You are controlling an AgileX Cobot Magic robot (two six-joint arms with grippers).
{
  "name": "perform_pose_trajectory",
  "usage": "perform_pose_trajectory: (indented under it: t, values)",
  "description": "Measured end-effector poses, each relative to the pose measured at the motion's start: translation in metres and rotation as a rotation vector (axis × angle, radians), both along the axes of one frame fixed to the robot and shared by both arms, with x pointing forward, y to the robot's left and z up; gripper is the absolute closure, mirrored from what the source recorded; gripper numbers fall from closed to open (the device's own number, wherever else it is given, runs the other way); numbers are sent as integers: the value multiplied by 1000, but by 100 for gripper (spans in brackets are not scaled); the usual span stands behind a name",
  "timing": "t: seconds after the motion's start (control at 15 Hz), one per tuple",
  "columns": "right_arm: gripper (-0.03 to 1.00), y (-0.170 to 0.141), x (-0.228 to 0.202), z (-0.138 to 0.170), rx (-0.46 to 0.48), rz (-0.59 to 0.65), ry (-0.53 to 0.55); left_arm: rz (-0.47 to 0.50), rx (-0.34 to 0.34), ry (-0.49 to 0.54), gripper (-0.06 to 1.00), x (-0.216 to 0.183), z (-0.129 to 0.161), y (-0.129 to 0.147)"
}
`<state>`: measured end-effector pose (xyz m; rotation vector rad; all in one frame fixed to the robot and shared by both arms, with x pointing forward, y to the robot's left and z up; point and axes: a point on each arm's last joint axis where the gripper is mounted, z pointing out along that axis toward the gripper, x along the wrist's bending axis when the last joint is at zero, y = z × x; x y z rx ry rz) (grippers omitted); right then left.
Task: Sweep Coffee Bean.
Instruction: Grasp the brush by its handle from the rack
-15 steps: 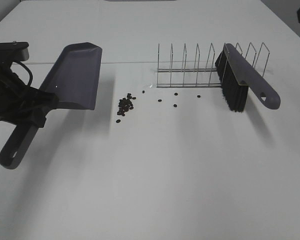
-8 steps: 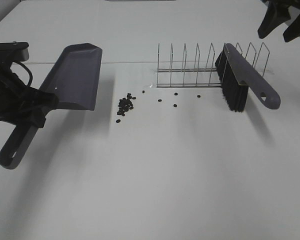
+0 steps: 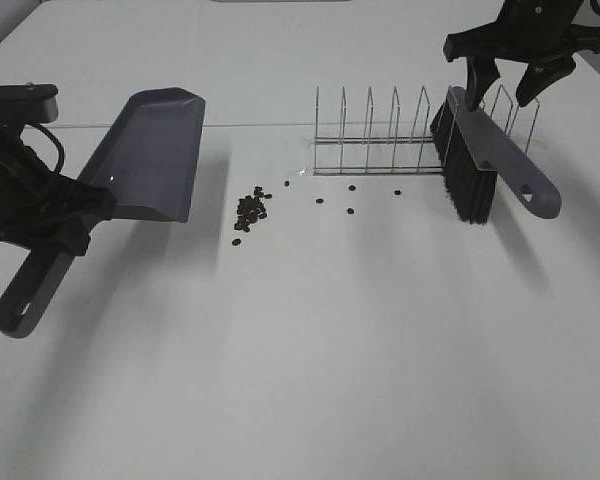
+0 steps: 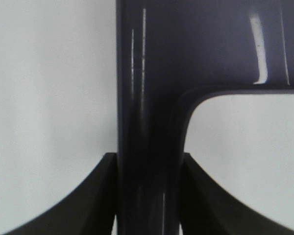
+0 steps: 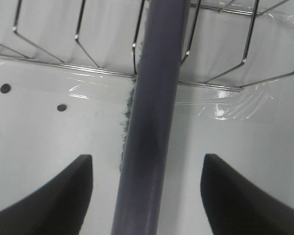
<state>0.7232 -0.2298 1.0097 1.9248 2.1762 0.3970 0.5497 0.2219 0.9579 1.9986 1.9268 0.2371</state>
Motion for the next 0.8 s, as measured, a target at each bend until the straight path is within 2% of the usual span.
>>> perform_pose_trajectory:
  t: [0.4,0.47,0.6,0.8]
  values:
    - [36,1,16,-52,-5,-69,69,0,0,-2,59,0,0,0]
    - [42,0,18,-58,-8,-89,66,0,-1,-3,59,0,0,0]
    - [61,0,20,-58,-1,-101,48,0,-1,-3,59,0,0,0]
    - [61,1,21,-57,8,-115,43,-4,5,-5,59,0,0,0]
